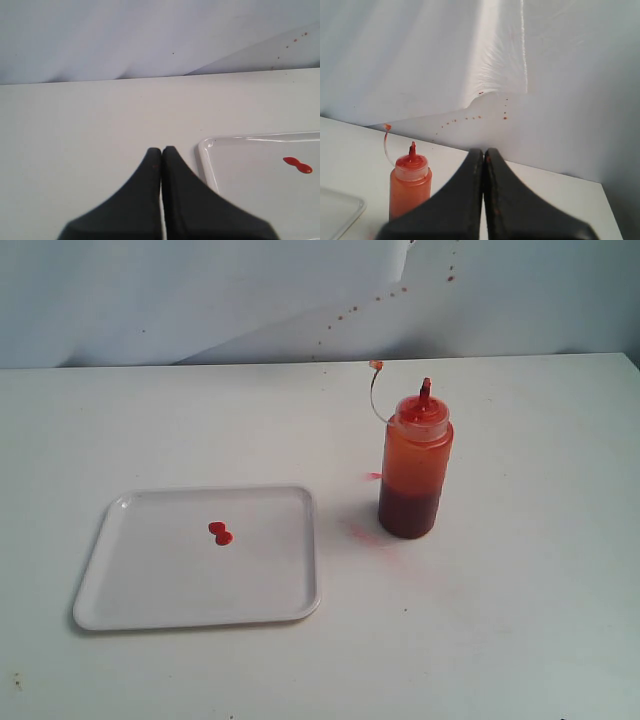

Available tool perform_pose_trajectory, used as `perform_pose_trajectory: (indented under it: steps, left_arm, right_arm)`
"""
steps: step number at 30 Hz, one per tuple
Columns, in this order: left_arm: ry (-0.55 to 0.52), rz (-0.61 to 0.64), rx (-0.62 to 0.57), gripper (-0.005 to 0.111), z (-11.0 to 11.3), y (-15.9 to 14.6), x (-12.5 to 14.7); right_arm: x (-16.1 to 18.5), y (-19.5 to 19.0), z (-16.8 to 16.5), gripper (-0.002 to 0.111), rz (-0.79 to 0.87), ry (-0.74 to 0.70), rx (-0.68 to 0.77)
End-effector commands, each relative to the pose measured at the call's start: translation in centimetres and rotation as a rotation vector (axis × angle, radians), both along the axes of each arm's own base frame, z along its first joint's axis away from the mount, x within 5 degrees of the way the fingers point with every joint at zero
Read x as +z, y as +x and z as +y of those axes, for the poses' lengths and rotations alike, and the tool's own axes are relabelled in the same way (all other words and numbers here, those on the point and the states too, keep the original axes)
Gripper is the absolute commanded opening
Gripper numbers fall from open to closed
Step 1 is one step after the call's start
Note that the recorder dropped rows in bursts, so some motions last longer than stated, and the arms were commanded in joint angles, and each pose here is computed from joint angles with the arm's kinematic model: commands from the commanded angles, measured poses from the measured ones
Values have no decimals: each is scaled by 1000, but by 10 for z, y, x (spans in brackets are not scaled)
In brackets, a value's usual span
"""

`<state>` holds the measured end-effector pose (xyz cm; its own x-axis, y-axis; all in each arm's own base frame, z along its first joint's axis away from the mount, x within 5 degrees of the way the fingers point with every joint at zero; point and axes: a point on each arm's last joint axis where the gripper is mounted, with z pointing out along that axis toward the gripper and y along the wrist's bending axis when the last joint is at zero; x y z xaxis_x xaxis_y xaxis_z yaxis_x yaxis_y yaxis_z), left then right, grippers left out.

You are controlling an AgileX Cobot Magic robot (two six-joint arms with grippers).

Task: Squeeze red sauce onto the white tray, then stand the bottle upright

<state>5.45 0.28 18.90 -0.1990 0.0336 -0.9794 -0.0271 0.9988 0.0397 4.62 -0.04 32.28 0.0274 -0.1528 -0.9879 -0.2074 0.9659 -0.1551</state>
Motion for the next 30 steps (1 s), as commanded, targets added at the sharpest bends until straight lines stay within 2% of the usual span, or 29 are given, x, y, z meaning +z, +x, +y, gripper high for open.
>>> perform_pose_trajectory:
  steps: [1,6,10,17,23,30]
  left_arm:
    - [1,1,1,1,0,0,-2]
    - [1,1,1,1,0,0,-2]
    - [1,1,1,1,0,0,-2]
    - [1,1,1,1,0,0,-2]
    - [1,1,1,1,0,0,-2]
    - [1,-1,1,1,0,0,-2]
  right_arm:
    - [-1,0,0,0,-4,1,-1]
    - [-1,0,0,0,-11,-6,-2]
    - [2,-8,-3,0,-45,83,-41]
    - [7,-22,-3,0,-209,305,-185]
    - [-10,-18,-5,0,-188,345,-286]
    - [-31,-8,-5,0,-152,382,-280]
